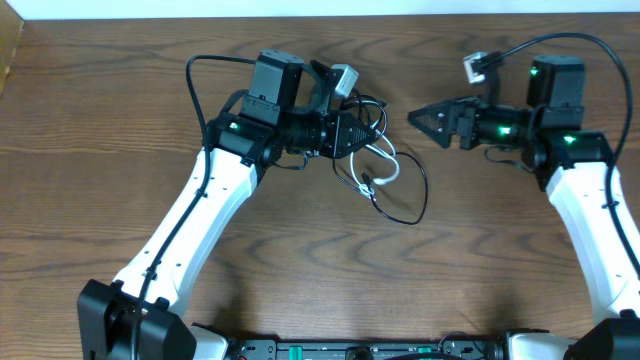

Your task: Untangle cables

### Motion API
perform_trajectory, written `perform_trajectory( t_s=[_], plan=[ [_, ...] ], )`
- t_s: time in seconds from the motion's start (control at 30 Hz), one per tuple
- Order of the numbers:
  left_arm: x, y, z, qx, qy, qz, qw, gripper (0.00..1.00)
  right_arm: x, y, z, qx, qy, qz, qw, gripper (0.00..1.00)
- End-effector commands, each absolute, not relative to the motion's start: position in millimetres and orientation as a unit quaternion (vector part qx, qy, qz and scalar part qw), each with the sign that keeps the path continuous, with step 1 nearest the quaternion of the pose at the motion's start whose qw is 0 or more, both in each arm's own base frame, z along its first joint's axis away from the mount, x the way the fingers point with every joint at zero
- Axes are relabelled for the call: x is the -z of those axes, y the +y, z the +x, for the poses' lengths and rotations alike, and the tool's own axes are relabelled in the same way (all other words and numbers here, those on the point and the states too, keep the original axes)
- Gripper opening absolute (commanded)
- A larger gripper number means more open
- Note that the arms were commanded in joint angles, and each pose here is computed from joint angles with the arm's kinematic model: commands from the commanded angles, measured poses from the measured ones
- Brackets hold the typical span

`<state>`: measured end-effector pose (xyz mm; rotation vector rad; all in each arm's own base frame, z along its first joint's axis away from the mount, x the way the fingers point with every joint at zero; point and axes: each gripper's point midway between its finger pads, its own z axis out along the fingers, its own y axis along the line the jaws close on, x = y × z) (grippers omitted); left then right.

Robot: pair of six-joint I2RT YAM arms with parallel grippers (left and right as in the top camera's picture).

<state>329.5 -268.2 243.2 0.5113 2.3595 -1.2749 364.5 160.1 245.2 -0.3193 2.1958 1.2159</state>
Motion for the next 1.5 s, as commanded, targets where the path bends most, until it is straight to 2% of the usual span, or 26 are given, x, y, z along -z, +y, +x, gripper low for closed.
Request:
perform_trajectory(
  t_s=[0.0,0.1,0.13,0.3,0.43,0.5,0.63,0.77,0.97,1.1,1.17,1.27,1.33,1.47],
  plan=[
    [-252,-272,326,0.478,0.833,0.192,0.199,0.07,-232,179,362,-0.451,0.843,-0.106,0.272,0.75],
    [-253,-272,327,0.482,0.835,0.181,0.196,0.07,-208,195,364,-0.425,0.868,-0.082,0.244,0.66],
    [-253,-272,327,0.482,0.835,0.180,0.197,0.07,-193,199,368,-0.403,0.884,-0.050,0.230,0.56],
    [-253,-273,327,0.486,0.836,0.170,0.188,0.07,-151,186,390,-0.324,0.918,0.035,0.224,0.45],
    [-266,-264,325,0.496,0.829,0.166,0.195,0.08,-119,130,407,-0.203,0.943,0.102,0.243,0.22],
    [-278,-250,328,0.494,0.827,0.156,0.216,0.08,-102,79,401,-0.099,0.957,0.134,0.236,0.22],
    [-302,-219,328,0.487,0.825,0.132,0.254,0.08,-91,9,382,0.024,0.961,0.181,0.207,0.19],
    [-319,-189,331,0.477,0.824,0.106,0.287,0.07,-86,-23,372,0.024,0.960,0.209,0.183,0.01],
    [-317,-183,331,0.469,0.828,0.102,0.290,0.07,-87,-11,377,-0.041,0.967,0.176,0.180,0.01],
    [-290,-153,353,0.363,0.874,0.049,0.320,0.07,-122,50,386,-0.202,0.955,0.026,0.217,0.01],
    [-257,-90,370,0.181,0.920,-0.049,0.343,0.07,-148,36,388,-0.176,0.952,0.061,0.243,0.01],
    [-242,-6,363,-0.028,0.917,-0.187,0.352,0.07,-181,-8,384,-0.123,0.937,0.167,0.282,0.01],
    [-236,6,355,-0.061,0.920,-0.195,0.335,0.10,-199,-35,379,-0.123,0.918,0.217,0.308,0.01],
    [-224,-17,353,-0.007,0.940,-0.158,0.303,0.11,-201,-19,380,-0.176,0.920,0.178,0.302,0.01]
  ],
)
